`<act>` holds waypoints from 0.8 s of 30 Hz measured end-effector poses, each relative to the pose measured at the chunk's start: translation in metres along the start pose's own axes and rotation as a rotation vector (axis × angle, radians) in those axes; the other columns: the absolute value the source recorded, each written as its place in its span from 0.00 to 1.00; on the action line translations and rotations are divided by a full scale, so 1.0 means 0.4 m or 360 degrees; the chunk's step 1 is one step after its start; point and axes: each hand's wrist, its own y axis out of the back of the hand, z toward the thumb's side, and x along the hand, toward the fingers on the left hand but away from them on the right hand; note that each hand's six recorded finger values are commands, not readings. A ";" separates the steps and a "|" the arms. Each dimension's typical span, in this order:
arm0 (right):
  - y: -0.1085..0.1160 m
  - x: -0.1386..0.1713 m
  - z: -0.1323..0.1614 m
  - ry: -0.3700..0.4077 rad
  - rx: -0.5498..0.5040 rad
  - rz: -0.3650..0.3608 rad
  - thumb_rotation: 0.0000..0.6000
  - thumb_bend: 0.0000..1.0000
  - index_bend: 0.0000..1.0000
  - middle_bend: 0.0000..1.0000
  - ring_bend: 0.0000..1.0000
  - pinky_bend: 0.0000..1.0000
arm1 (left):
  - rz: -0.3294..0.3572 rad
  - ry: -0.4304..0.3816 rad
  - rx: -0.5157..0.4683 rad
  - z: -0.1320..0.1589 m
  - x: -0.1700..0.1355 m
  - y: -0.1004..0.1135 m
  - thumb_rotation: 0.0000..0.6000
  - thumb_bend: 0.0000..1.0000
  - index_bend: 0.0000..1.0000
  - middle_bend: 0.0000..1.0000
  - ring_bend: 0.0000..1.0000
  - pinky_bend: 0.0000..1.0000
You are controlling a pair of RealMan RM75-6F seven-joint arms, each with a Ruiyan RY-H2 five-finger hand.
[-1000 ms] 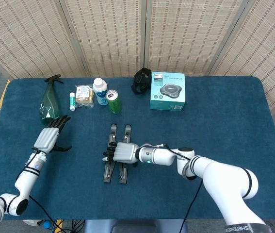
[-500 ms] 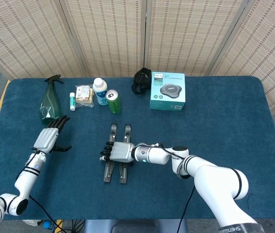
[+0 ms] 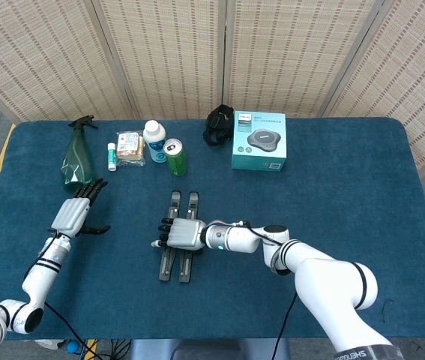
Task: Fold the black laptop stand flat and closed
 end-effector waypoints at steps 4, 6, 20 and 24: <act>0.002 0.001 -0.004 -0.0003 0.0004 -0.0022 1.00 0.23 0.12 0.30 0.00 0.00 | 0.0003 -0.0004 0.0000 0.002 -0.001 0.001 1.00 0.14 0.00 0.00 0.00 0.03; 0.003 0.001 -0.005 -0.0004 0.0002 -0.0036 1.00 0.25 0.18 0.35 0.02 0.00 | 0.0003 -0.0006 -0.0002 0.003 -0.001 0.001 1.00 0.14 0.00 0.00 0.00 0.03; 0.012 0.021 -0.005 0.0014 -0.0030 -0.0112 1.00 0.28 0.02 0.13 0.01 0.00 | 0.0002 -0.0020 -0.0002 0.016 0.001 0.001 1.00 0.14 0.00 0.00 0.00 0.03; 0.023 0.036 -0.007 0.0009 -0.0060 -0.0153 1.00 0.28 0.00 0.00 0.00 0.00 | 0.0006 -0.0031 0.0011 0.023 0.001 0.006 1.00 0.14 0.00 0.00 0.00 0.03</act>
